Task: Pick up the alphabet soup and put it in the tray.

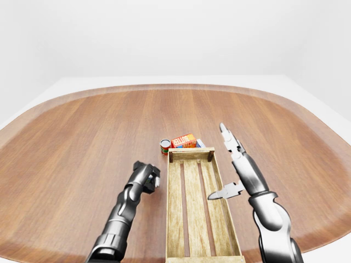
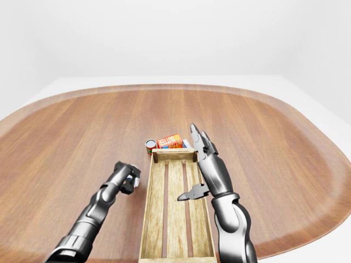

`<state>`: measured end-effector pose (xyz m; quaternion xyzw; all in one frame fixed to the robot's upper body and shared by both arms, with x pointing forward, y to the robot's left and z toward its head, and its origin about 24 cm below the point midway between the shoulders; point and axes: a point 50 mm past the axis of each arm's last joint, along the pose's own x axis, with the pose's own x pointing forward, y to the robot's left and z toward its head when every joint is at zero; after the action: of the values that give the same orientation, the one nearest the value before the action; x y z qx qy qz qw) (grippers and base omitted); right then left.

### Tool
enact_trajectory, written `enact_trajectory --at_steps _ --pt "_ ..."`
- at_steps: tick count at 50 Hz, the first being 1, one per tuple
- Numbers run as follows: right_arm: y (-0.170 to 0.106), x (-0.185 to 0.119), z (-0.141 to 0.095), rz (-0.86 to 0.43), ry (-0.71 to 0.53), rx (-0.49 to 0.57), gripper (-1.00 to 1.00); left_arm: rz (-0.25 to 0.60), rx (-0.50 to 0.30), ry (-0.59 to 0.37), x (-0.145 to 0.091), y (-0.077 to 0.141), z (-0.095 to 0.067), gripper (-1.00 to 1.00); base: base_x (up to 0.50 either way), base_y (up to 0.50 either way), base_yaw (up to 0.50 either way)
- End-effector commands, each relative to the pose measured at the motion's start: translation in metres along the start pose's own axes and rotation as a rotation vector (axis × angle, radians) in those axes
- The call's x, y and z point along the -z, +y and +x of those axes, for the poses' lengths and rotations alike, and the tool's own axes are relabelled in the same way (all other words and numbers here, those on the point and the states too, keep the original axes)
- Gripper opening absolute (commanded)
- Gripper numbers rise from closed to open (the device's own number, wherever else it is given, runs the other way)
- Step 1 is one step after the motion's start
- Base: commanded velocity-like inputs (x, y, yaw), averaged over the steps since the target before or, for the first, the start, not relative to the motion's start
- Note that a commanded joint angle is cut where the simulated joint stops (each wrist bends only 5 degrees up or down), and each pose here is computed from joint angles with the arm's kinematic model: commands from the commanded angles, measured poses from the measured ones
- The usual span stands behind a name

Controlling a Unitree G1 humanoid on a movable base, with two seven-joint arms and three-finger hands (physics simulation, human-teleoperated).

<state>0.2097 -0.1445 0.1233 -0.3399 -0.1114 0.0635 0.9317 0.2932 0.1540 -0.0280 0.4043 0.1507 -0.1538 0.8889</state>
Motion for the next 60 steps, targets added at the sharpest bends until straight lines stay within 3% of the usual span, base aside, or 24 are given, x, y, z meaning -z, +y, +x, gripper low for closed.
enact_trajectory --at_steps 1,60 --pt "0.0 0.0 0.0 -0.001 0.0 -0.001 0.98 -0.028 -0.031 -0.041 -0.008 0.009 -0.002 -0.96 0.0 0.0 0.0" --pt "0.0 0.001 0.0 0.0 0.004 0.003 0.98 -0.074 -0.093 -0.28 -0.054 0.037 -0.031 -0.93 0.0 0.0 0.0"
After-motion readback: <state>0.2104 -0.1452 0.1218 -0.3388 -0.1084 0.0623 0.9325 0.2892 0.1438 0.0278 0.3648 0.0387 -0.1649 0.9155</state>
